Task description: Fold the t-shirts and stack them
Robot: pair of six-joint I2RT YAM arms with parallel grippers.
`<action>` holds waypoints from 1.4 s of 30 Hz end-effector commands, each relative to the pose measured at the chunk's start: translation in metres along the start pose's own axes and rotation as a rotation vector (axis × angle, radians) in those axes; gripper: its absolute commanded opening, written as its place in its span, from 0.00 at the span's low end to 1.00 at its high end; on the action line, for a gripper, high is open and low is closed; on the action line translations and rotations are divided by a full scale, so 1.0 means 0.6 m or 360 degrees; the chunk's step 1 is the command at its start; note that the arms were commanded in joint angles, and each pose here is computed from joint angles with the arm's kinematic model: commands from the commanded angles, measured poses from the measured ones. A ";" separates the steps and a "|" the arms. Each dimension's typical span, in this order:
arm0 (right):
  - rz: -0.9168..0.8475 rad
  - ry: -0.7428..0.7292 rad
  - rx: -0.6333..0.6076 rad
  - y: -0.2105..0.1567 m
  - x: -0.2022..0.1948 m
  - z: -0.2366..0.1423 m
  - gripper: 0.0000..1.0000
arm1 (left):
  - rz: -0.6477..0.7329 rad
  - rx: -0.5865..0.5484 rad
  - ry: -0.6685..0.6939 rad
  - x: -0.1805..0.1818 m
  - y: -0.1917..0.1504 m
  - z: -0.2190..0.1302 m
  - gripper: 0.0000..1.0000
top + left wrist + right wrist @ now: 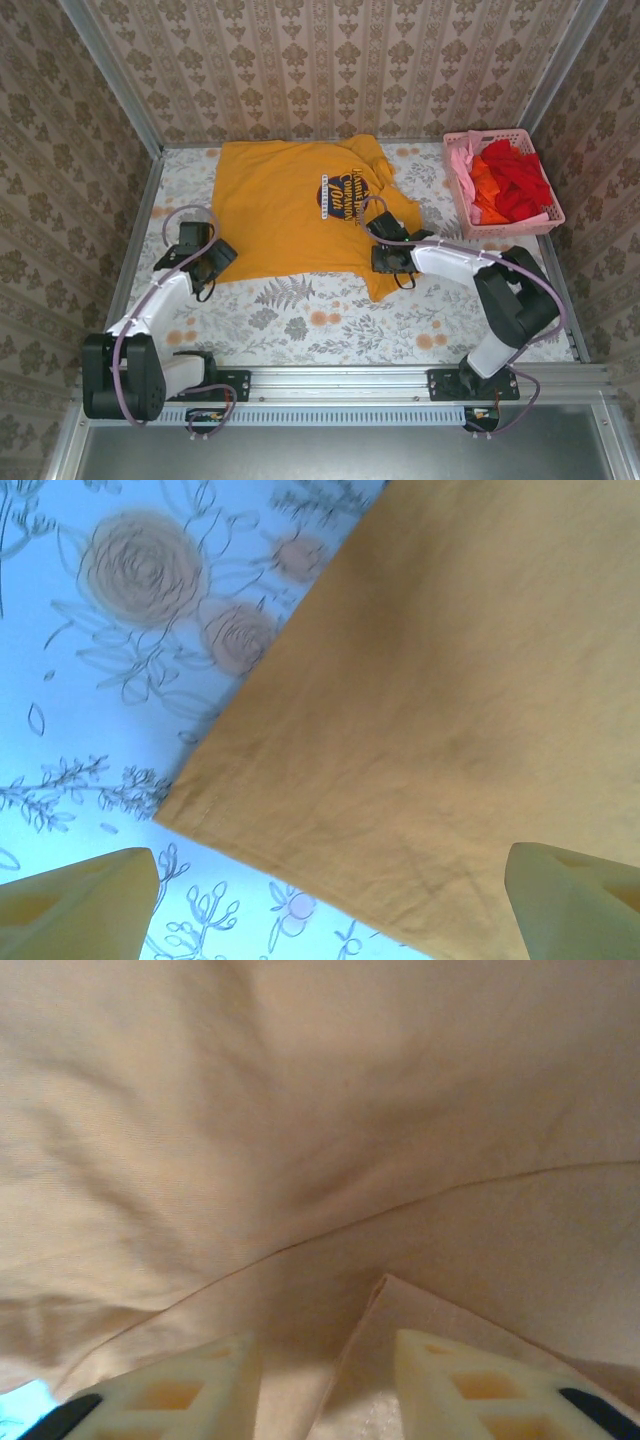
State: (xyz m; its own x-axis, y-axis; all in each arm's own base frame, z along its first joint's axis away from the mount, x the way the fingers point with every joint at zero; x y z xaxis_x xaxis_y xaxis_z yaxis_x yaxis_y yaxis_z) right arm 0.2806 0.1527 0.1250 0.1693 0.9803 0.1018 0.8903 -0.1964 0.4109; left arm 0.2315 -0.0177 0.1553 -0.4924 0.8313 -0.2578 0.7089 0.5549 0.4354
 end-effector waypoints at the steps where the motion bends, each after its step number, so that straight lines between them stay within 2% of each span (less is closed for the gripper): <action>1: 0.0025 -0.0111 0.0036 0.005 -0.001 0.006 0.35 | -0.0068 0.0080 0.0077 0.015 -0.015 0.015 0.90; 5: 0.0031 -0.0132 0.0056 0.003 -0.002 0.011 0.25 | -0.0087 0.0117 0.0084 0.014 -0.017 0.028 0.89; 9: 0.0044 -0.0141 0.0020 0.005 -0.006 -0.001 0.00 | -0.0114 0.0147 0.0106 0.017 -0.022 0.041 0.87; 14: 0.0127 -0.0060 -0.0134 0.002 -0.024 -0.045 0.00 | -0.0178 0.0177 0.0128 0.026 -0.028 0.054 0.82; 23: 0.0251 0.0040 -0.0151 -0.033 -0.057 -0.087 0.00 | -0.0228 0.0218 0.0121 0.030 -0.027 0.077 0.75; 34: 0.0511 -0.0024 0.0026 -0.169 -0.126 -0.128 0.00 | -0.0252 0.0219 0.0115 0.031 -0.021 0.072 0.73; 35: 0.0528 -0.0028 0.0033 -0.179 -0.132 -0.129 0.04 | -0.0254 0.0218 0.0115 0.031 -0.020 0.072 0.73; 36: 0.0537 -0.0012 0.0038 -0.186 -0.135 -0.130 0.19 | -0.0253 0.0215 0.0113 0.031 -0.019 0.071 0.73; 37: 0.0538 0.0006 0.0045 -0.191 -0.138 -0.132 0.39 | -0.0255 0.0213 0.0111 0.030 -0.018 0.070 0.73; 39: 0.0518 0.0032 0.0019 -0.190 -0.141 -0.140 0.61 | -0.0249 0.0207 0.0112 0.029 -0.017 0.068 0.73; 40: 0.0471 0.0055 -0.0020 -0.184 -0.140 -0.146 0.67 | -0.0249 0.0202 0.0115 0.029 -0.015 0.067 0.73; 42: 0.0391 0.0074 -0.0128 -0.165 -0.134 -0.162 0.73 | -0.0249 0.0193 0.0128 0.030 -0.014 0.066 0.73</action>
State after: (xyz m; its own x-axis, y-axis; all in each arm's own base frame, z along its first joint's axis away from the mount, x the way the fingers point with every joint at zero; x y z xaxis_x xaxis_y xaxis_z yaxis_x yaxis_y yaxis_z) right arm 0.1357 0.0941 0.1508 0.3807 0.8854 0.2668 0.8030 -0.4596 0.3795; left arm 0.2317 -0.0078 0.1141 -0.6258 0.7489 -0.2178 0.6911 0.6619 0.2902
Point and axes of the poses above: each hand's point on the last joint's axis, 136 mm out from that joint toward the fingers, its own z axis out along the fingers, its own x axis along the line the jaws close on, y = z × x, the point moved 10 cm from there along -z, back along the fingers, and after that the axes turned 8 degrees about z, right-handed, at the moved point
